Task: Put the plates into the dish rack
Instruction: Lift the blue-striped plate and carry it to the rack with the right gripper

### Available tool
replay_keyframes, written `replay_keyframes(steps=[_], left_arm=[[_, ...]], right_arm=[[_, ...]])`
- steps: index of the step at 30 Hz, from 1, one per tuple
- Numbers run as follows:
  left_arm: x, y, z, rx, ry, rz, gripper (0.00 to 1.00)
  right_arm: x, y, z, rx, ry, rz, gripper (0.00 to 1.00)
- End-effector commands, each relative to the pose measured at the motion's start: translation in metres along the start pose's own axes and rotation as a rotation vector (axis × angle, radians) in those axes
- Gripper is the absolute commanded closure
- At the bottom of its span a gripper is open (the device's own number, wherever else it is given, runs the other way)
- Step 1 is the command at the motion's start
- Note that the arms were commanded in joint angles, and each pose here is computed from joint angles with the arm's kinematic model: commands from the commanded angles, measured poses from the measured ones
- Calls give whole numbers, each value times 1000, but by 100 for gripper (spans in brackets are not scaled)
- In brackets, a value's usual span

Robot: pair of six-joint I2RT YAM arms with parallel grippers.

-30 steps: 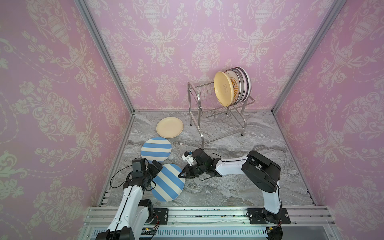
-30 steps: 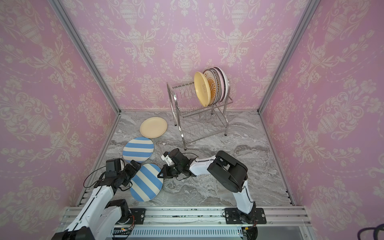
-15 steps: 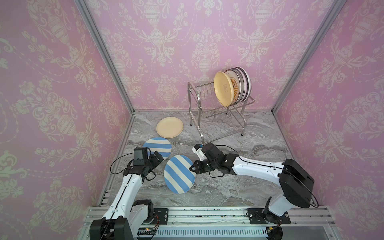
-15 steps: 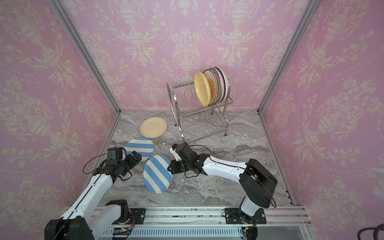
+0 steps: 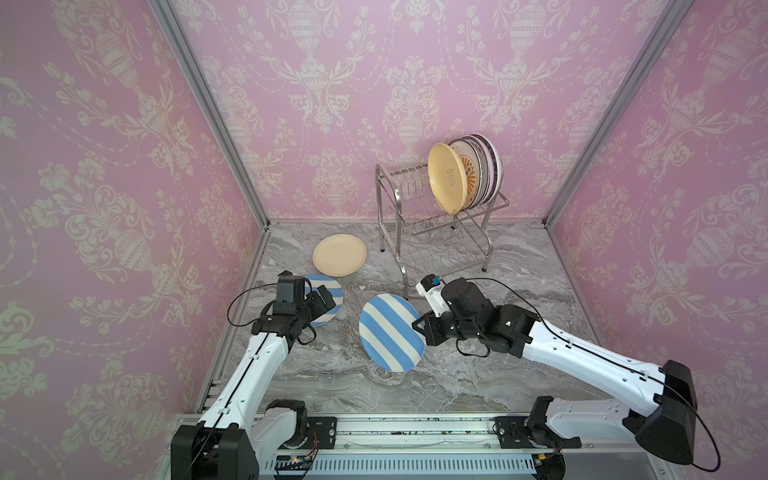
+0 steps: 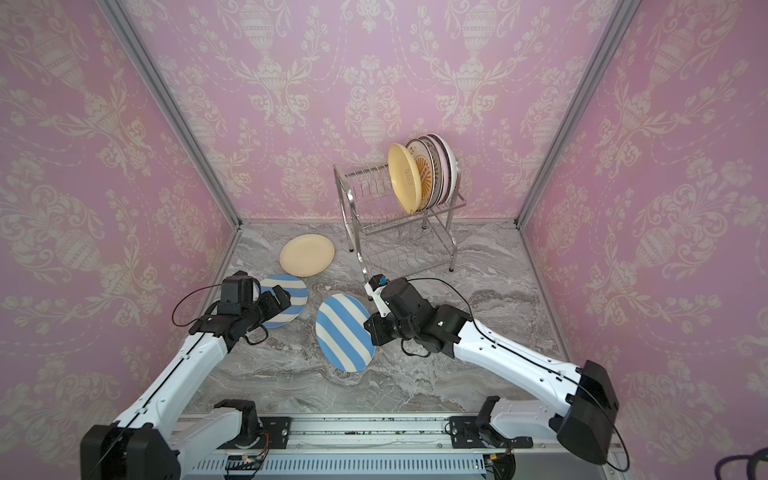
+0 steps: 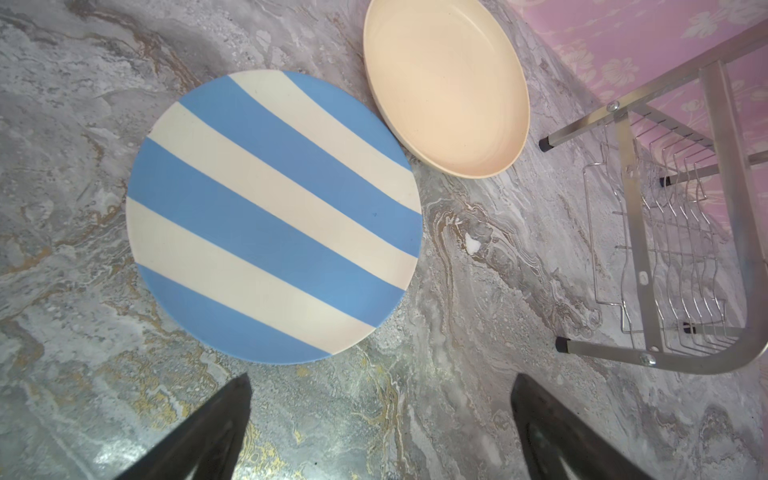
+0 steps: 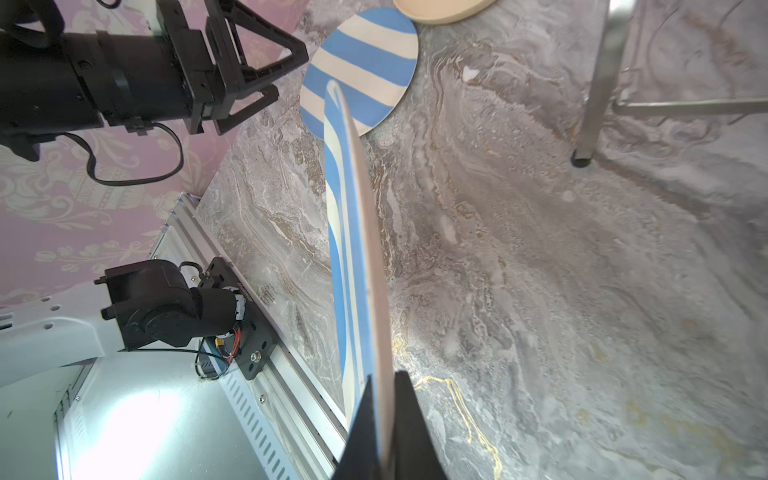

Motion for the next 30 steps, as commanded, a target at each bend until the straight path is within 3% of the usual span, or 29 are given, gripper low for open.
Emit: replay_keyframes(steps=[1,10,16,23,30], left_arm=[[-13,-14,-5,-2,-31,96,1],[-28,-45,8,148,-45,128,1],[-30,-72,11,225,-9,165,1],[-19,-84,6,289,19,199,1],[-14,-83,1,303,33,202,1]], right_arm=[[-26,-1,-49,94,-124,-83,100],[-88,23,-168,183,-388,-197,100],[-138,23,-225,373,-603,-267,100],[-200,10,-235,490,-733,-263,100],[-254,-12,-201,600,-767,-280,100]])
Point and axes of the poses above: each gripper's point midway between its finger pads, its own z axis out along the fingers, its own y axis along the line the jaws close on, x = y × z, the point moved 6 cm from there along -z, back along the fingers, and after that the axes turned 1 degree about z, right-handed, at the moved point
